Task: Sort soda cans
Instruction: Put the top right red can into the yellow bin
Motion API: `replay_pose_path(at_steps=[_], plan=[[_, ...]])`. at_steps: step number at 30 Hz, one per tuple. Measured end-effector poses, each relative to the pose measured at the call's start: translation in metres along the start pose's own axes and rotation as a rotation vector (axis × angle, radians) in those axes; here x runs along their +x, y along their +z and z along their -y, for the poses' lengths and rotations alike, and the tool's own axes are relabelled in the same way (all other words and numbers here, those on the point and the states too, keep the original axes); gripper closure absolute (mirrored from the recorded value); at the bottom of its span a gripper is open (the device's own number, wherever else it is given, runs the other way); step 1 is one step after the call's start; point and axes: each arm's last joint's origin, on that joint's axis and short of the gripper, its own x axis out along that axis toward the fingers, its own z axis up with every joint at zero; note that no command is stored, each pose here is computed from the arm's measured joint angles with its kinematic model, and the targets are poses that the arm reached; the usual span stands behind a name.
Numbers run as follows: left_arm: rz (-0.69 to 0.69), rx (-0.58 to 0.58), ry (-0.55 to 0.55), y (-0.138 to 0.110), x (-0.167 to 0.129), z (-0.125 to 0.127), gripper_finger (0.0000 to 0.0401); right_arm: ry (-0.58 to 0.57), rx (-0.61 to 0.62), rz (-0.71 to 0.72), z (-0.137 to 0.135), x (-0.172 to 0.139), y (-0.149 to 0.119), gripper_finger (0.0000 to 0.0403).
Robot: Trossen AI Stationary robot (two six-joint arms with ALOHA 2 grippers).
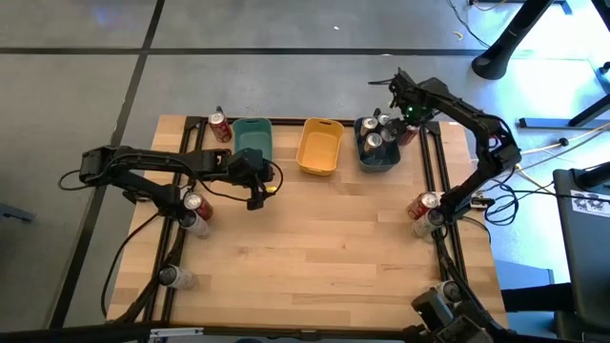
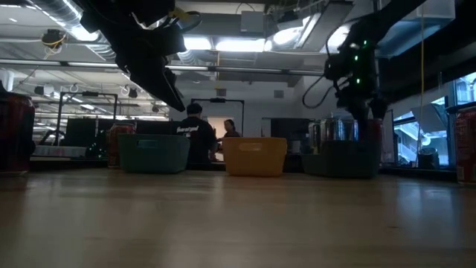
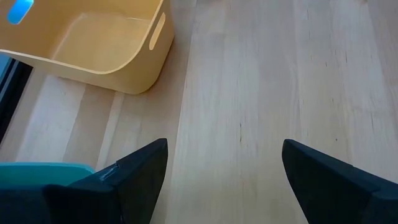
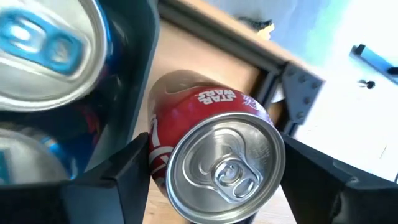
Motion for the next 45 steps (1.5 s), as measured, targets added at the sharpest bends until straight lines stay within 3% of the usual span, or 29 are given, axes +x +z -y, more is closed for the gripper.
replay_pose_path(at_steps=[14,19,28,35,45], plan=[[0.004,0.008,0.001,0.0,0.0,0.0,0.0096,0.022,0.076,0.258,0.024,-0.095,0.006,0.0123],[0.015,0.018,0.002,0.001,0.0,0.0,0.0096,0.115,0.033,0.341,0.004,-0.114,0.008,0.0126],[0.027,0.015,0.005,0.002,0.0,-0.001,0.0096,0.28,-0.128,0.564,-0.061,-0.139,0.011,0.0124],[0.025,0.002,0.004,0.002,0.0,-0.001,0.0096,0.353,-0.233,0.632,-0.112,-0.137,0.017,0.0124],[0.027,0.013,0.005,0.003,0.0,-0.001,0.0096,0.335,-0.37,0.485,-0.165,-0.08,0.038,0.0124]])
